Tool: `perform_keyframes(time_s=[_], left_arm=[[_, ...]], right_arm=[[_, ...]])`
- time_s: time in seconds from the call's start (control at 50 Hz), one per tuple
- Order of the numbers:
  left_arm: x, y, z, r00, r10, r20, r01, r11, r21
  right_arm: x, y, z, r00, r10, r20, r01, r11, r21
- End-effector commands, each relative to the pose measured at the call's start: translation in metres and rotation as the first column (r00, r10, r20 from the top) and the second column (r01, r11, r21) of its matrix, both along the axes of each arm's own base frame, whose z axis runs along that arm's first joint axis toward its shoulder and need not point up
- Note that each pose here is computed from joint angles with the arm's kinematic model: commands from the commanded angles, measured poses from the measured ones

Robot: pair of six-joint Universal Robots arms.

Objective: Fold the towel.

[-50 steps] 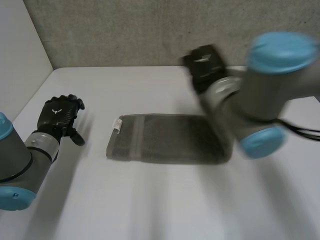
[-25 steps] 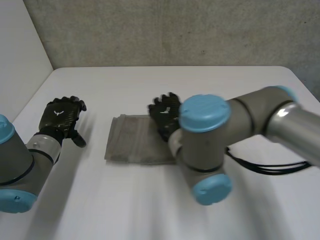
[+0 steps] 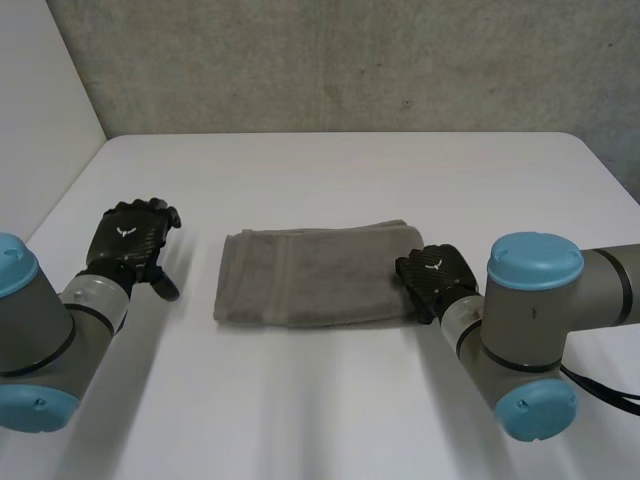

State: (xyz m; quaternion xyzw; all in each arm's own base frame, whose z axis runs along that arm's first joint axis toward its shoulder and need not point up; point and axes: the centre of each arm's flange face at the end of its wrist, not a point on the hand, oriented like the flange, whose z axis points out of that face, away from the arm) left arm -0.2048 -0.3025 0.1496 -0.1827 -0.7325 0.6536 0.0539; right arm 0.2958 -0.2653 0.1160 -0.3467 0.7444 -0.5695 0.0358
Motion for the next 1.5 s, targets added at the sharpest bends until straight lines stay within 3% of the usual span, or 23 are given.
perform_keyframes(time_s=[0.02,0.24,0.4,0.48,0.58,0.68,0.76,0.86,0.96,1.06,1.22,1.36,1.5], left_arm=[[0.0,0.001,0.0,1.0,0.0,0.0,0.0,1.0,0.001],[0.0,0.001,0.001,1.0,0.002,0.001,-0.002,1.0,0.0],[-0.004,0.003,0.001,1.0,-0.01,-0.002,0.01,1.0,-0.004],[-0.008,0.006,0.002,1.0,-0.021,-0.002,0.021,1.0,-0.008],[-0.009,0.006,0.003,1.0,-0.024,-0.003,0.024,1.0,-0.011],[-0.009,0.006,0.006,1.0,-0.024,-0.004,0.024,1.0,-0.02],[-0.013,0.006,0.026,0.999,-0.038,-0.018,0.037,0.996,-0.079],[-0.021,0.005,0.045,0.998,-0.06,-0.037,0.054,0.989,-0.14],[-0.041,0.009,0.065,0.986,-0.118,-0.114,0.097,0.979,-0.182],[-0.065,0.013,0.091,0.944,-0.197,-0.266,0.144,0.968,-0.207],[-0.101,0.028,0.086,0.898,-0.281,-0.339,0.243,0.958,-0.149],[-0.124,0.043,0.043,0.902,-0.299,-0.312,0.313,0.95,-0.004],[-0.129,0.051,0.0,0.928,-0.259,-0.268,0.295,0.95,0.103]], right_arm=[[-0.007,-0.007,-0.001,1.0,-0.021,0.006,0.022,0.999,-0.032],[-0.047,-0.026,0.031,0.993,-0.116,-0.021,0.113,0.989,-0.1],[-0.037,-0.035,0.082,0.998,-0.056,-0.026,0.048,0.967,-0.251],[0.017,-0.003,0.104,0.994,0.107,0.006,-0.101,0.954,-0.284],[0.064,0.036,0.083,0.967,0.253,-0.017,-0.25,0.941,-0.229],[0.092,0.078,0.052,0.929,0.367,-0.048,-0.37,0.916,-0.157],[0.095,0.086,0.04,0.921,0.386,-0.063,-0.391,0.912,-0.128],[0.087,0.084,0.04,0.939,0.335,-0.075,-0.342,0.932,-0.123],[0.066,0.067,0.08,0.981,0.195,0.005,-0.191,0.965,-0.182],[0.047,0.052,0.107,0.988,0.121,0.101,-0.099,0.975,-0.199],[0.018,0.023,0.118,0.986,0.012,0.168,0.02,0.983,-0.183],[0.013,0.011,0.086,0.986,-0.015,0.166,0.027,0.997,-0.072],[0.019,0.008,0.042,0.961,-0.024,0.276,-0.014,0.991,0.134]])
